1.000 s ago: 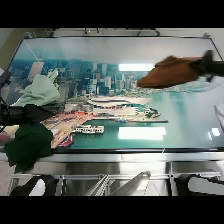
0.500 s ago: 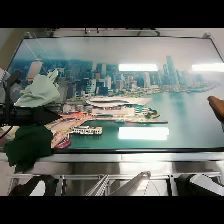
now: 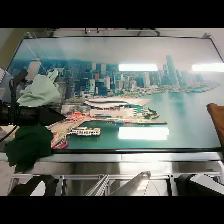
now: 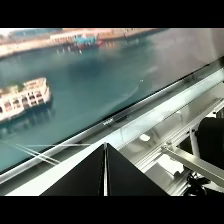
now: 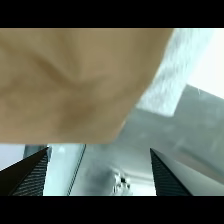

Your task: Fold the shirts.

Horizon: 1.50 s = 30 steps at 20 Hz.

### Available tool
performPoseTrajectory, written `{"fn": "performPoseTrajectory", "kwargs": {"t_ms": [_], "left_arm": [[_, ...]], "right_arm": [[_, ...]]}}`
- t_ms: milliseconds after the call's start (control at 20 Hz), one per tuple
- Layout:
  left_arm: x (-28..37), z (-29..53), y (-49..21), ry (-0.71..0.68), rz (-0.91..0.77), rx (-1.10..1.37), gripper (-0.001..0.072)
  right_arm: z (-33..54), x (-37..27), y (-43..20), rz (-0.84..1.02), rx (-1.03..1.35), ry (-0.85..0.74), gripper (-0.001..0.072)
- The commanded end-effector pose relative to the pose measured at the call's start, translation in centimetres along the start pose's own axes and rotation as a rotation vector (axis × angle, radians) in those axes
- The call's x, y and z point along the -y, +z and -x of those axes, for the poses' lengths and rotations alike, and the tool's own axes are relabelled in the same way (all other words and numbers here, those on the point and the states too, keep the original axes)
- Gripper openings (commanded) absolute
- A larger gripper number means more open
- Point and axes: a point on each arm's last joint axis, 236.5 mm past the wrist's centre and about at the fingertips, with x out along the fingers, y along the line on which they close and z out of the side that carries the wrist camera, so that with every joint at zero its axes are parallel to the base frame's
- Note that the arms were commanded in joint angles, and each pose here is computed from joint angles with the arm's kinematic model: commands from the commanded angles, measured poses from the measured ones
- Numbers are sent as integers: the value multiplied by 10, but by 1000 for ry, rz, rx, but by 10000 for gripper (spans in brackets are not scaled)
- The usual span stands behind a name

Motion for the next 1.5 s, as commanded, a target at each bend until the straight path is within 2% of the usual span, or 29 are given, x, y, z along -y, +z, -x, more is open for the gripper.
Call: {"fn": "performPoseTrajectory", "kwargs": {"t_ms": [0,50,100,150,200,300,500,650,750,900,1100,1450], "left_arm": [[-3,2,14,19,-6,55,11],[0,5,20,21,-17,63,11],[4,11,26,17,-33,60,11],[9,17,35,18,-56,63,11],[14,24,45,21,-78,73,11],[17,33,67,32,-104,110,10],[22,13,64,17,-118,99,10],[29,-15,31,4,-130,96,10],[29,-27,8,-4,-98,83,10],[28,-31,-10,-7,-76,72,10],[34,-24,-13,-5,-102,103,10],[44,-9,-6,9,-152,190,10]], "right_arm": [[17,-54,-10,-21,-54,225,618],[32,-93,-10,11,-50,382,367],[58,-142,-12,68,-41,578,75],[88,-186,-18,131,-24,757,22],[121,-224,-29,210,4,913,19],[165,-279,-71,421,54,1071,18],[172,-316,-217,907,33,1058,17],[145,-298,-287,1104,128,1001,16],[134,-289,-291,1100,219,986,16],[136,-289,-293,1096,217,999,16],[145,-294,-304,1050,156,1065,18],[145,-294,-304,1050,156,1065,18]]}}
